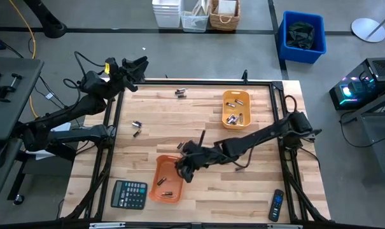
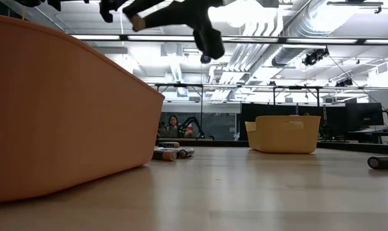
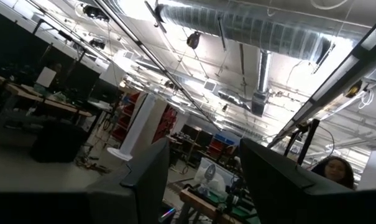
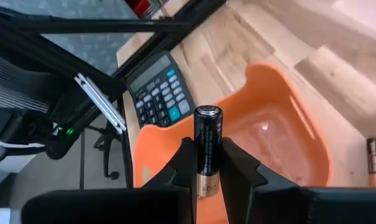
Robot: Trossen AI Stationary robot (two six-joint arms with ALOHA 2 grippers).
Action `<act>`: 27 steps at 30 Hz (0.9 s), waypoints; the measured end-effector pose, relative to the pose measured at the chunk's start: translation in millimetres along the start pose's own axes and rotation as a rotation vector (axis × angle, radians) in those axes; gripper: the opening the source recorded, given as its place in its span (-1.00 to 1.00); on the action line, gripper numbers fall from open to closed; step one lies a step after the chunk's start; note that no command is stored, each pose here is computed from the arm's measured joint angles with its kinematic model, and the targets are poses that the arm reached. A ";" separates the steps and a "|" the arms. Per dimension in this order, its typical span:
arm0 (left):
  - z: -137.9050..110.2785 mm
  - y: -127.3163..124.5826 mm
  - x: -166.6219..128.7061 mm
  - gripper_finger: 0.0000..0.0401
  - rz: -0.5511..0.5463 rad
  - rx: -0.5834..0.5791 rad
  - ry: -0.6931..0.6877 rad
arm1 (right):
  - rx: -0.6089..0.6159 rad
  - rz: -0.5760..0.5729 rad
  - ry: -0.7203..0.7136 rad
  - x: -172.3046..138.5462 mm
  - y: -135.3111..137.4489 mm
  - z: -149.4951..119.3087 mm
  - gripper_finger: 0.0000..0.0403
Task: Sort batteries
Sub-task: Put the black battery into the orange bin
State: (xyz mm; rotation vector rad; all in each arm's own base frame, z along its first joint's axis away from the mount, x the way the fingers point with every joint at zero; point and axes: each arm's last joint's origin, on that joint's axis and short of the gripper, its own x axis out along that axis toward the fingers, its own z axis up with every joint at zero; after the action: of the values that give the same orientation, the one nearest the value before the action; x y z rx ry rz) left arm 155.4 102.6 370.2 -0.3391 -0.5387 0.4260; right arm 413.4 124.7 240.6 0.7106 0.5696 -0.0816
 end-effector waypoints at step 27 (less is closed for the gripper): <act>-0.4 0.1 0.0 -0.06 0.000 -0.082 0.004 | -0.123 -0.778 0.604 -83.9 -7.5 -10.0 0.06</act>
State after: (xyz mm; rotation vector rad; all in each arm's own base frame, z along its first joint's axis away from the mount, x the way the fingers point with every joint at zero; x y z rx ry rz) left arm 155.6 102.7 369.9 -0.4187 -0.5529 0.4042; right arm 335.9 115.4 273.6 0.3487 1.4002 -0.5626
